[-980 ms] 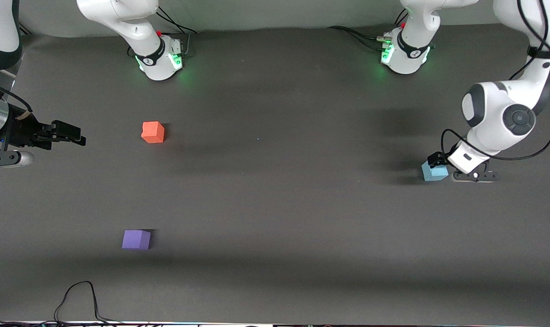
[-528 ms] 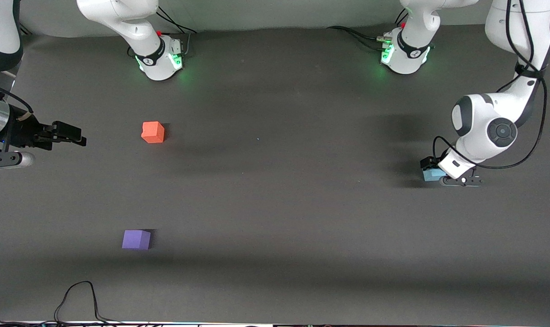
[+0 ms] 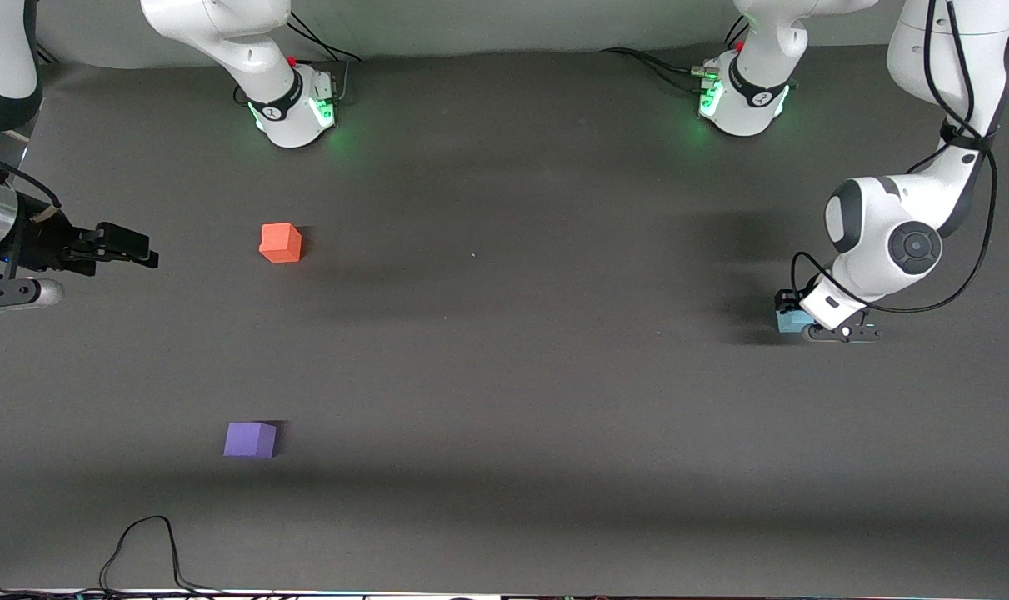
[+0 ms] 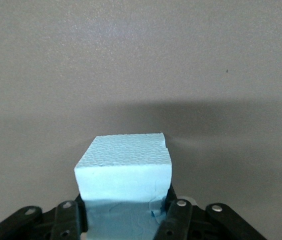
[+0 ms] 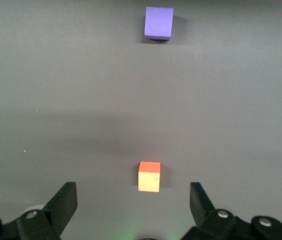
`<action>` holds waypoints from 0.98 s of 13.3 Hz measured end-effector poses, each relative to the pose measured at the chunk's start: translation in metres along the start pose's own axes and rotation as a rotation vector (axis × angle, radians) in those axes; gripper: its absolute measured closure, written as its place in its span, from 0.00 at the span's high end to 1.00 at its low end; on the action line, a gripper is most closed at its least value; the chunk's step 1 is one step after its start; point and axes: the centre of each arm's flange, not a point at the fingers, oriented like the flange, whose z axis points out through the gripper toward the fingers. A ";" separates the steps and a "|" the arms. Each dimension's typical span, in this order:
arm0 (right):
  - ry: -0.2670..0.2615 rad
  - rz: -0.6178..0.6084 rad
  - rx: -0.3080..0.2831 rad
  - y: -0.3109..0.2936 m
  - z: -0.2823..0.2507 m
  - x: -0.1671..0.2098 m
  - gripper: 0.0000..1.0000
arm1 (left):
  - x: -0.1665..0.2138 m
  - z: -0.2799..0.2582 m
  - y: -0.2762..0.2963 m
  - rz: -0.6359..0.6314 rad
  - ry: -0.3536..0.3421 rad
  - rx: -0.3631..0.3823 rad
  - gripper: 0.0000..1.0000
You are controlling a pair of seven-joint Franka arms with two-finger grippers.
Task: Place blue block between orange and purple blocks
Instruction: 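Close the left gripper on the light-blue block and lift it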
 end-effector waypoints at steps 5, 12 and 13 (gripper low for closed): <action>0.000 0.000 0.000 0.000 0.000 0.000 1.00 | 0.016 -0.038 -0.003 -0.003 0.006 0.001 0.55; 0.001 0.001 0.000 0.001 -0.001 0.000 1.00 | 0.053 -0.236 0.066 -0.014 -0.007 0.008 0.54; 0.001 0.001 0.000 0.001 -0.001 0.000 1.00 | 0.054 -0.249 0.098 -0.022 -0.002 0.012 0.54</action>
